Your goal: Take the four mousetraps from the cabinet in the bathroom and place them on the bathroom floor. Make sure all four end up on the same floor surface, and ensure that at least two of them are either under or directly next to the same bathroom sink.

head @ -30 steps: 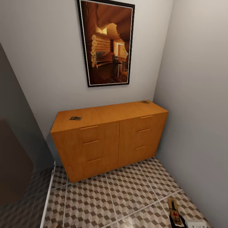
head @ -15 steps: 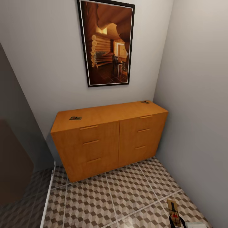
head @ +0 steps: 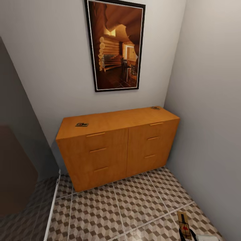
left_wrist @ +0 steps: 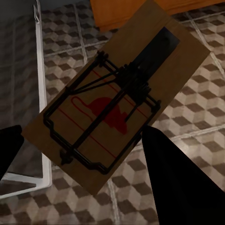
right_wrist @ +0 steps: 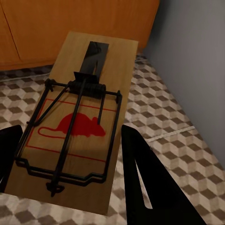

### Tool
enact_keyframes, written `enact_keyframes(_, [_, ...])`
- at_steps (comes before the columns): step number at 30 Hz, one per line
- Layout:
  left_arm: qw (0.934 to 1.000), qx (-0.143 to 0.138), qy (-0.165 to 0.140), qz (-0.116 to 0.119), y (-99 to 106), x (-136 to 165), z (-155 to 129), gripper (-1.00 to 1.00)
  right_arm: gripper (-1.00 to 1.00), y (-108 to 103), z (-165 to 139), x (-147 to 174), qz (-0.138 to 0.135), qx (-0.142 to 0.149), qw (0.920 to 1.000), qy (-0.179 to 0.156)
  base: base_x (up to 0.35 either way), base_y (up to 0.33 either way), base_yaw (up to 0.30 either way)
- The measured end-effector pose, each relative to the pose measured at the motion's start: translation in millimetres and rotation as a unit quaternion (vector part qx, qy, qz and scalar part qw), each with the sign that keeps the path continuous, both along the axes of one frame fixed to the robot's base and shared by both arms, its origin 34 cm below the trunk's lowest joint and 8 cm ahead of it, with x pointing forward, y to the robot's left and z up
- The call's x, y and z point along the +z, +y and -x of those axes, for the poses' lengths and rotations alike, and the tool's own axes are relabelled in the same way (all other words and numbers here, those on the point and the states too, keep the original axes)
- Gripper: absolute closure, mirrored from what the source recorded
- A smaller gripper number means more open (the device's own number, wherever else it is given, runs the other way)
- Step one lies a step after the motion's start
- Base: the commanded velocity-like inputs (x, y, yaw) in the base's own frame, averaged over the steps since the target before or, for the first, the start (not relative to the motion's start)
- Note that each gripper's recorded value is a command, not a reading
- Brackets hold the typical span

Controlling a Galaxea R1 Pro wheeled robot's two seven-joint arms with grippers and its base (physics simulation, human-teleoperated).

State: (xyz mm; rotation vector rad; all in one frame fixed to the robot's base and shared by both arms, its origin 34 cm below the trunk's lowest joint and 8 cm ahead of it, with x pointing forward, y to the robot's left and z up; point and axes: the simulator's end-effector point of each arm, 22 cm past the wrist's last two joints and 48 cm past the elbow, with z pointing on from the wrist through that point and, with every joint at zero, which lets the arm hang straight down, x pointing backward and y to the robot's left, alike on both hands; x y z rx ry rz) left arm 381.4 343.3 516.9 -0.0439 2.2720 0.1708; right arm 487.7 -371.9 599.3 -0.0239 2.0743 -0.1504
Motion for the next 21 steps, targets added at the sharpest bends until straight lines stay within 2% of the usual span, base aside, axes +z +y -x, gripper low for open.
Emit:
enact_keyframes(14, [1.0,0.0,0.001,0.001,-1.1,-0.7,0.4,1.0,1.0,-0.7,0.1,-0.5,0.001,-0.002,1.0,0.0,-0.202,-0.179,0.275])
enact_keyframes(21, [1.0,0.0,0.001,0.001,-1.1,-0.7,0.6,1.0,1.0,-1.2,0.6,-0.6,0.002,-0.003,1.0,0.001,-0.066,-0.057,0.069])
